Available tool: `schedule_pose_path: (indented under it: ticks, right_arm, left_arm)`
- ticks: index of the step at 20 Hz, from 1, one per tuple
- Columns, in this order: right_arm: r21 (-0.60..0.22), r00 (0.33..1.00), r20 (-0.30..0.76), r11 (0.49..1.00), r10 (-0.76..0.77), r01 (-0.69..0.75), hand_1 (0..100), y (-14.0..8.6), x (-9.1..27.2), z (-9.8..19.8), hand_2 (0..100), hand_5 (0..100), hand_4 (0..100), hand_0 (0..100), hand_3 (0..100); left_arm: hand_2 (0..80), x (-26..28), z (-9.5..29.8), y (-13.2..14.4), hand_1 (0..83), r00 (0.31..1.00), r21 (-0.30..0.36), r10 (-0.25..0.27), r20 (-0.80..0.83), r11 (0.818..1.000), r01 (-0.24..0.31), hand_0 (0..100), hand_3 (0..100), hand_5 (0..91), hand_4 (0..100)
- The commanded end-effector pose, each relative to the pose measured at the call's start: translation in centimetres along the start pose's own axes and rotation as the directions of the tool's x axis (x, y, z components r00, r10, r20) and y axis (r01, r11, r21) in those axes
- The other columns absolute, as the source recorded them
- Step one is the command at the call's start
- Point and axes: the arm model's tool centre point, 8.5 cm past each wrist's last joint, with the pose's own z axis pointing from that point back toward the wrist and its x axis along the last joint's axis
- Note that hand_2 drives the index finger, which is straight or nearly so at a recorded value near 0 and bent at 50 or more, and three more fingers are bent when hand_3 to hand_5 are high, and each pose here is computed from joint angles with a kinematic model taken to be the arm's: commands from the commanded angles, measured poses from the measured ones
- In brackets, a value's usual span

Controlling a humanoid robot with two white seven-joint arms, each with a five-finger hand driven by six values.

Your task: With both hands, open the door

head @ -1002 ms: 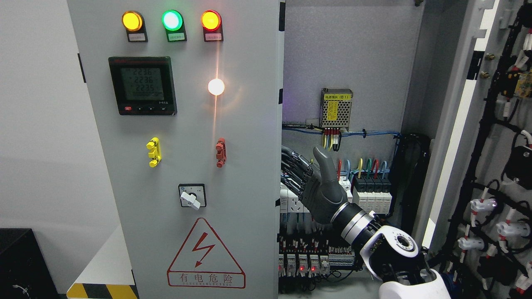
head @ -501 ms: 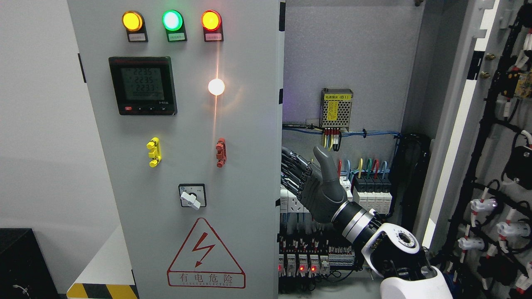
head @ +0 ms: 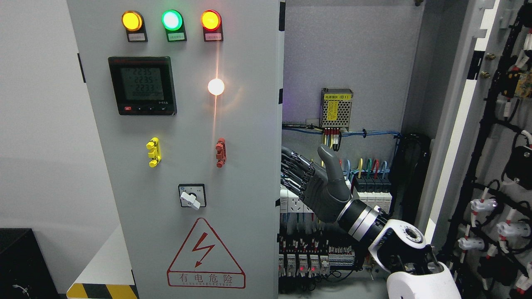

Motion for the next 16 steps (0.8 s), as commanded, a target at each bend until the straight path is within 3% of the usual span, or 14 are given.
schedule_pose_path:
  ticks: [1,16]
  right_arm:
    - [-0.017,1.000,-0.018,1.000,-0.006,0.006,0,-1.03,-0.30,0.49,0,0,0,0,0]
    - [0.024,1.000,-0.020,1.000,-0.010,0.011,0,-0.63,0.00,0.27,0,0,0,0,0]
  left_arm:
    - [0.0,0.08,0.01,0.10,0.0,1.000,0.002,0.001,0.001,1.000,-0.001,0,0,0.0,0]
    - [0.0,0.18,0.00,0.10,0.0,1.000,0.002,0.000,0.002,1.000,0.000,0,0,0.0,0]
